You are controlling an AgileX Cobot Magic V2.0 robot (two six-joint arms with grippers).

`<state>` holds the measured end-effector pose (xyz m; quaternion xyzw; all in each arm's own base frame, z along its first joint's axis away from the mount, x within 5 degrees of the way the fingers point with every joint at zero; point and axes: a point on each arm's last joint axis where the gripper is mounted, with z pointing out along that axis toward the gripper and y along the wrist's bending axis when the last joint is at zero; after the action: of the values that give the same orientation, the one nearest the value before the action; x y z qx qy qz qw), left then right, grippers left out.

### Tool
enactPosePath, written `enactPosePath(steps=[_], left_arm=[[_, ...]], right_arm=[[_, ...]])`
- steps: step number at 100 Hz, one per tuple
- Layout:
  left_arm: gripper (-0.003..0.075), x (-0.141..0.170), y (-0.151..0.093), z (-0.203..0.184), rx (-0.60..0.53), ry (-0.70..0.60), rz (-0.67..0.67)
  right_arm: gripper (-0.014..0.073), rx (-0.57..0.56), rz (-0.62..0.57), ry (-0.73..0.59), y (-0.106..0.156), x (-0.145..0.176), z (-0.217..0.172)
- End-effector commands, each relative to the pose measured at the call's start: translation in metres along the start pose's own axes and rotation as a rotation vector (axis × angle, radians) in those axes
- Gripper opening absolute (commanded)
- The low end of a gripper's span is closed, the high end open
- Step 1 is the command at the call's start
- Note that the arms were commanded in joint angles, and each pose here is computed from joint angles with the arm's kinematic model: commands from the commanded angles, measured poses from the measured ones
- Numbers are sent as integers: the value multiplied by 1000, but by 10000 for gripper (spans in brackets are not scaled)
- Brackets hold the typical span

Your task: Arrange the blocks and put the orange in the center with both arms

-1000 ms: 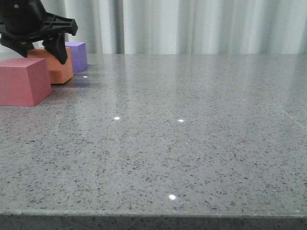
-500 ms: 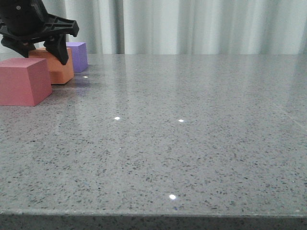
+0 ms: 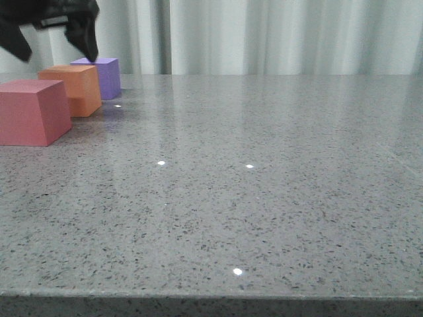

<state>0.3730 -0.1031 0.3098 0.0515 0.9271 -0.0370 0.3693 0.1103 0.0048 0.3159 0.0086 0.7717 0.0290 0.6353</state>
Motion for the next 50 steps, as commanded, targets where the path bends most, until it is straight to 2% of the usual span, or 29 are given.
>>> enactPosePath(steps=[1, 24, 50], left_arm=[[662, -23, 2, -56, 29, -173, -16], [662, -9, 11, -132, 48, -348, -13], [661, 51, 24, -191, 75, -481, -14]], right_arm=[[-67, -7, -16, -93, 1, -15, -1], [-67, -7, -16, -93, 1, -15, -1], [-67, -7, -16, -93, 1, -15, -1]])
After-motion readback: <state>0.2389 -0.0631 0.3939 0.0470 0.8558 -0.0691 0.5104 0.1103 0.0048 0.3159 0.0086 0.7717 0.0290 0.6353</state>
